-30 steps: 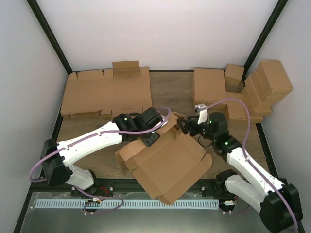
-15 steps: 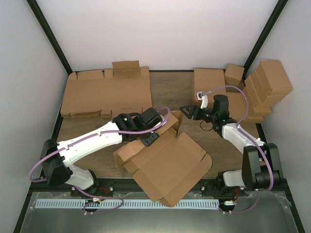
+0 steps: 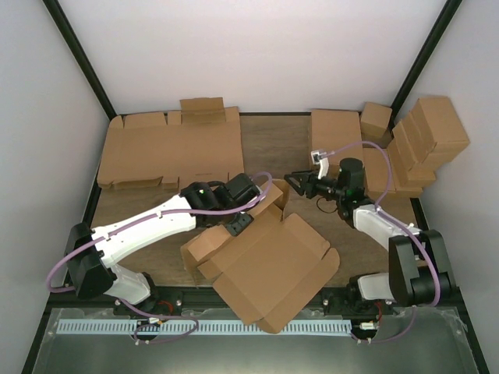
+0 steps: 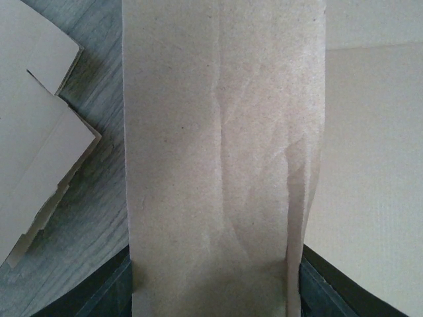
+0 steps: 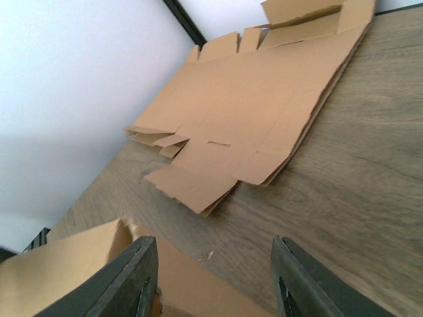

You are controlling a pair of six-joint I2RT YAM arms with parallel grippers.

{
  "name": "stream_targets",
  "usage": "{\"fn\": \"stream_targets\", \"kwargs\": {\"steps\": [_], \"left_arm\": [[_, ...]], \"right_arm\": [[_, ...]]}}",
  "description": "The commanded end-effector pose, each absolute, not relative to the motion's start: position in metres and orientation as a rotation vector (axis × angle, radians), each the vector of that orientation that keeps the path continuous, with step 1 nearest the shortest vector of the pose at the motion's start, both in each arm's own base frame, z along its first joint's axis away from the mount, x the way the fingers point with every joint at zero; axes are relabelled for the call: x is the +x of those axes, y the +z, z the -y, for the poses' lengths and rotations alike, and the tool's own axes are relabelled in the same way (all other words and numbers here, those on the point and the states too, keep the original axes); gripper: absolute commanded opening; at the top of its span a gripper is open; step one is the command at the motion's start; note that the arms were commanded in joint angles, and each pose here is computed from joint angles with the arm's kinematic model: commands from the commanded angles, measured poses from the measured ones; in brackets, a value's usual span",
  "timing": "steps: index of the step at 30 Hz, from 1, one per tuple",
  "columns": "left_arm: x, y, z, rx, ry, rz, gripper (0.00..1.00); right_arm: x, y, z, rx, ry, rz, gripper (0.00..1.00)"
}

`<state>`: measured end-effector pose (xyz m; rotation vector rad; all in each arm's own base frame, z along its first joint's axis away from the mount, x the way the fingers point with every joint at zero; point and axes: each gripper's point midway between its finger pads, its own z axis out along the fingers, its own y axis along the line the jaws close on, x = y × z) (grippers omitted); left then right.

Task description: Fold the paper box

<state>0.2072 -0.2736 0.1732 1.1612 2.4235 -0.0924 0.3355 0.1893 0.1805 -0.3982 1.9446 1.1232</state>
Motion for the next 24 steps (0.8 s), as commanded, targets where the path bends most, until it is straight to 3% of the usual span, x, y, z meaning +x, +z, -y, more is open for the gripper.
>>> {"fn": "stream_targets", "kwargs": {"steps": [1, 19, 24], "left_arm": [[0.208, 0.184, 0.299, 1.201, -0.211, -2.342, 0.55], [0.205, 0.191, 0.306, 1.188, -0.274, -2.336, 0.55], [0.204, 0.19, 0.306, 1.178, -0.286, -2.348, 0.55]], "right_arm": [[0.287, 0.137, -0.211, -0.511, 1.232, -2.064, 0.49], [0.276, 0.129, -0.208, -0.506, 1.188, -1.994, 0.45], [0.265, 0.137, -0.205, -0.481, 1.205, -1.959, 0.67]]}}
